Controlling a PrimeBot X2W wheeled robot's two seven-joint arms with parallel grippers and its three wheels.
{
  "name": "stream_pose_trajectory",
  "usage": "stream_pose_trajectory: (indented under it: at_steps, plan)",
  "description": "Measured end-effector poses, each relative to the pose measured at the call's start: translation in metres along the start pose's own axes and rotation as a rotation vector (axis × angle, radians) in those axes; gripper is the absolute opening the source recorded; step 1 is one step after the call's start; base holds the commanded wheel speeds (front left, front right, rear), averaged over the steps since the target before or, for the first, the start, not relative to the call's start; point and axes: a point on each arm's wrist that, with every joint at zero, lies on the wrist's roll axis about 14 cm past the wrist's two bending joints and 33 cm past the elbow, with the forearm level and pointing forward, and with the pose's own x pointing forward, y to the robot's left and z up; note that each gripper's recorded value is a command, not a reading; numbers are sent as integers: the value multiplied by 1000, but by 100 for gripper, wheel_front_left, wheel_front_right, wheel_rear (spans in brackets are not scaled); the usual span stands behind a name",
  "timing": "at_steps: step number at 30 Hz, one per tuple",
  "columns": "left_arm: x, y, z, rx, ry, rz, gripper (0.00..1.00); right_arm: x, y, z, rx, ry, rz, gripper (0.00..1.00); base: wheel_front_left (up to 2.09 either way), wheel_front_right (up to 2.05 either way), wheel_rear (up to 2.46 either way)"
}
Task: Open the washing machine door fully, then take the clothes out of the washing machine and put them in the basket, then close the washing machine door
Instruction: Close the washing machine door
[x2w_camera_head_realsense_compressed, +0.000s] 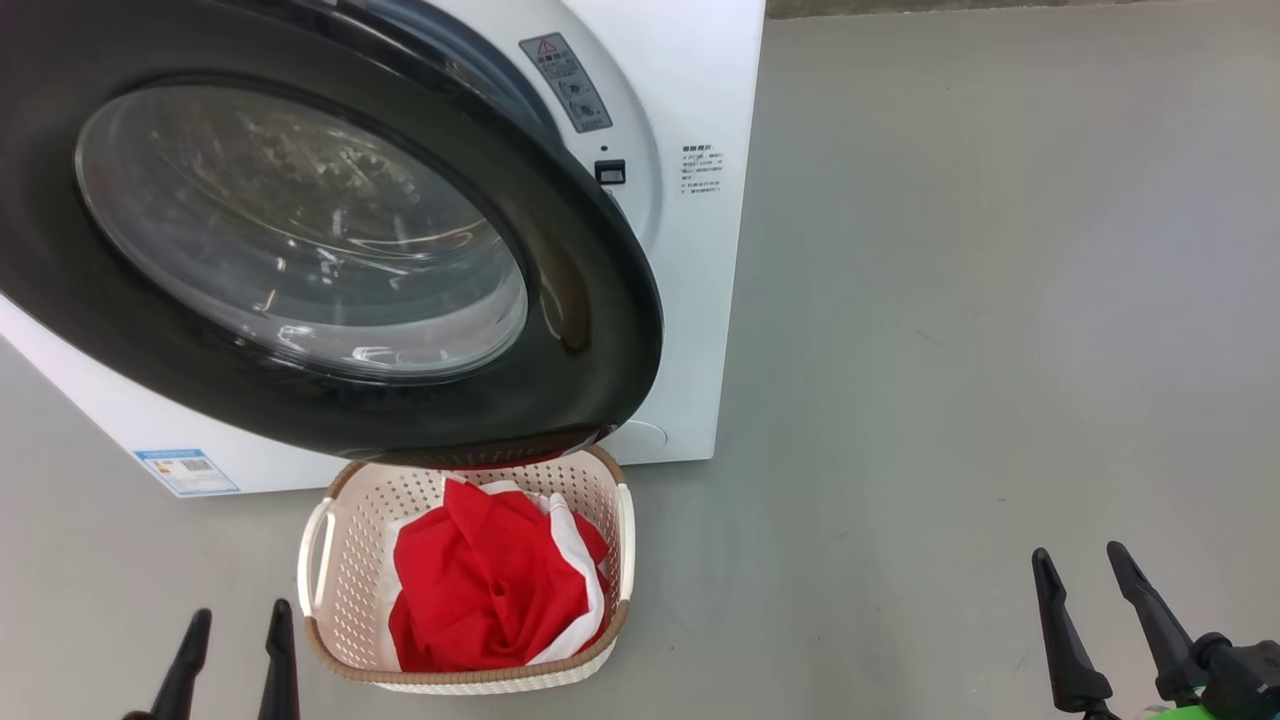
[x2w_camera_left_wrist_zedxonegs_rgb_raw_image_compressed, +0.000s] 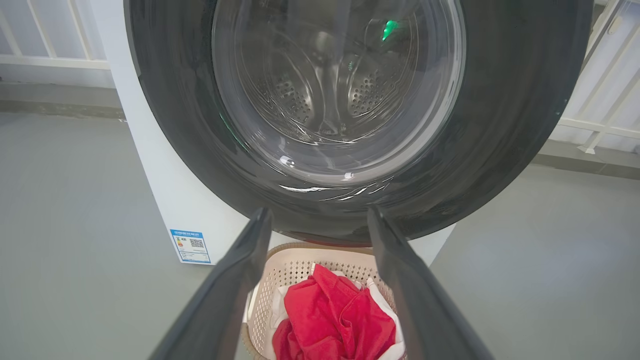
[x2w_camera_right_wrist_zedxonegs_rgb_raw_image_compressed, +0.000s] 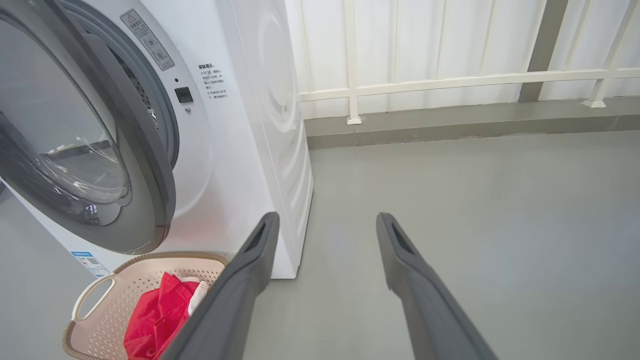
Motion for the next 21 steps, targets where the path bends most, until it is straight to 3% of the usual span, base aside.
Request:
stream_pose_trajectory:
  at_steps: [19, 20, 21]
  plan:
    - [-6, 1, -8, -7, 21, 15, 100, 4, 5, -3, 4, 10, 11, 100, 0, 0, 0]
    - [-6, 1, -8, -7, 22, 16, 100, 4, 5, -3, 4, 10, 12, 98, 0, 0, 0]
    - [-5, 1, -8, -8, 21, 16, 100, 5, 6, -3, 4, 10, 14, 62, 0, 0, 0]
